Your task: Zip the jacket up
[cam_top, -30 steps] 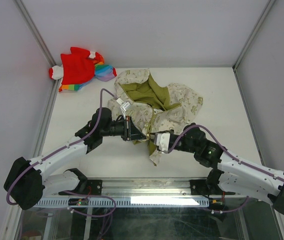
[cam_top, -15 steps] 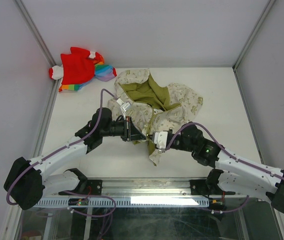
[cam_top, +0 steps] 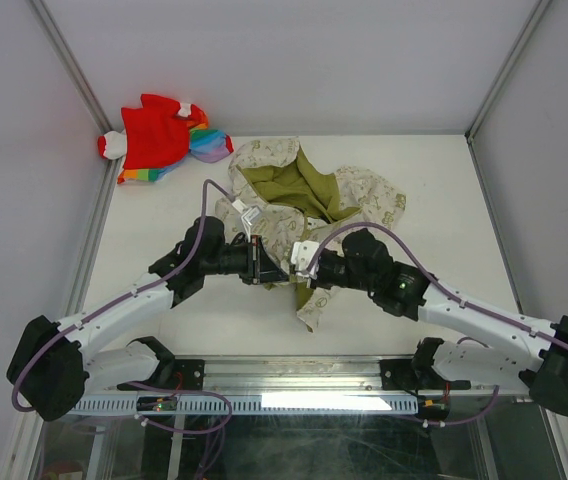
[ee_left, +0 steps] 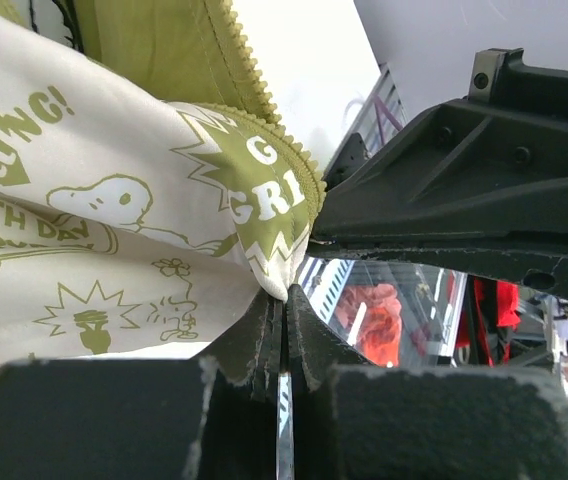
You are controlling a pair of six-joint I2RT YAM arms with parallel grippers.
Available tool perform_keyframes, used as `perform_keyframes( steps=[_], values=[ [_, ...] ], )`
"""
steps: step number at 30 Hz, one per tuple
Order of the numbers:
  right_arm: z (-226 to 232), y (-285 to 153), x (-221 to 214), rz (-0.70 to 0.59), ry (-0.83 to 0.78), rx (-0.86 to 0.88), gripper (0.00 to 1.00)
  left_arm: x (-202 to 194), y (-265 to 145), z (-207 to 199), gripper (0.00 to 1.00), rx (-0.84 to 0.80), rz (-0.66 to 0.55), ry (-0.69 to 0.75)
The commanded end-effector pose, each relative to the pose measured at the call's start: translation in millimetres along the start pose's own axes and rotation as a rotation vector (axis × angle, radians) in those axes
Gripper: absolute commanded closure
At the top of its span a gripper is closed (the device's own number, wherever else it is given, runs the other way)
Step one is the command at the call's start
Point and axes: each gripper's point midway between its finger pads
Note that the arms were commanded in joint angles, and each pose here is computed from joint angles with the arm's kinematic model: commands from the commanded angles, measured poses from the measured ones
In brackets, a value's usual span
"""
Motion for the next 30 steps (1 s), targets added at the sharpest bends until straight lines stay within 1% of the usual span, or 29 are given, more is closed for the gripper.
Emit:
perform_keyframes(
  steps=[1,3,7,9,11,12,13,14,16,18,20,21,25,30],
  values=[
    [-60.4,-10.8,10.9,0.049,0.080,-0.227,1.00,-11.2,-8.2,0.3,1.00,0.016,0.039,0.019],
    [-69.4,-12.0,7.5,0.067,0.111,-0.254,1.00,-17.7,-9.6,8.0,1.00,0.044,0.054,0.005],
    [-67.3,-3.9,9.0,0.055,0.144,-0.217,1.00,-24.4,-13.7,17.6,1.00,0.087,0.056,-0.007],
    [-60.8,3.7,12.8,0.031,0.173,-0.175,1.00,-22.6,-15.9,19.7,1.00,0.106,0.037,-0.008],
    [-54.8,11.6,18.2,0.002,0.210,-0.134,1.00,-15.6,-18.3,23.2,0.99,0.144,-0.008,-0.016],
    [-49.9,15.5,21.9,-0.015,0.234,-0.103,1.00,-9.2,-20.6,26.7,0.85,0.178,-0.052,-0.032],
    [-46.5,19.3,27.8,-0.038,0.260,-0.080,1.00,-3.5,-23.3,28.9,0.74,0.203,-0.095,-0.051],
    [-43.8,22.5,32.4,-0.057,0.286,-0.062,1.00,2.1,-26.9,29.1,0.69,0.220,-0.140,-0.070],
    [-40.2,27.8,40.3,-0.088,0.328,-0.045,1.00,11.8,-35.0,26.0,0.55,0.226,-0.227,-0.103],
    [-36.3,33.0,47.5,-0.112,0.363,-0.027,1.00,20.1,-46.4,23.9,0.50,0.231,-0.325,-0.156],
    [-35.9,39.1,52.9,-0.123,0.401,-0.026,1.00,24.1,-55.2,21.7,0.46,0.220,-0.394,-0.195],
    [-35.8,43.4,54.3,-0.121,0.423,-0.024,1.00,26.4,-59.4,21.1,0.46,0.212,-0.430,-0.219],
    [-35.2,53.2,66.5,-0.139,0.485,-0.019,1.00,27.9,-68.3,21.8,0.45,0.183,-0.507,-0.293],
    [-30.3,59.7,79.3,-0.174,0.502,0.005,1.00,28.1,-75.6,33.0,0.46,0.174,-0.593,-0.372]
  ],
)
Point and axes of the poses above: each gripper's point midway between its finger pads, its own y axis out along the fingers, its own z axis along the line the jaws close on, x = y × z, and after that the axes turned 4 degrees about -y, right-handed
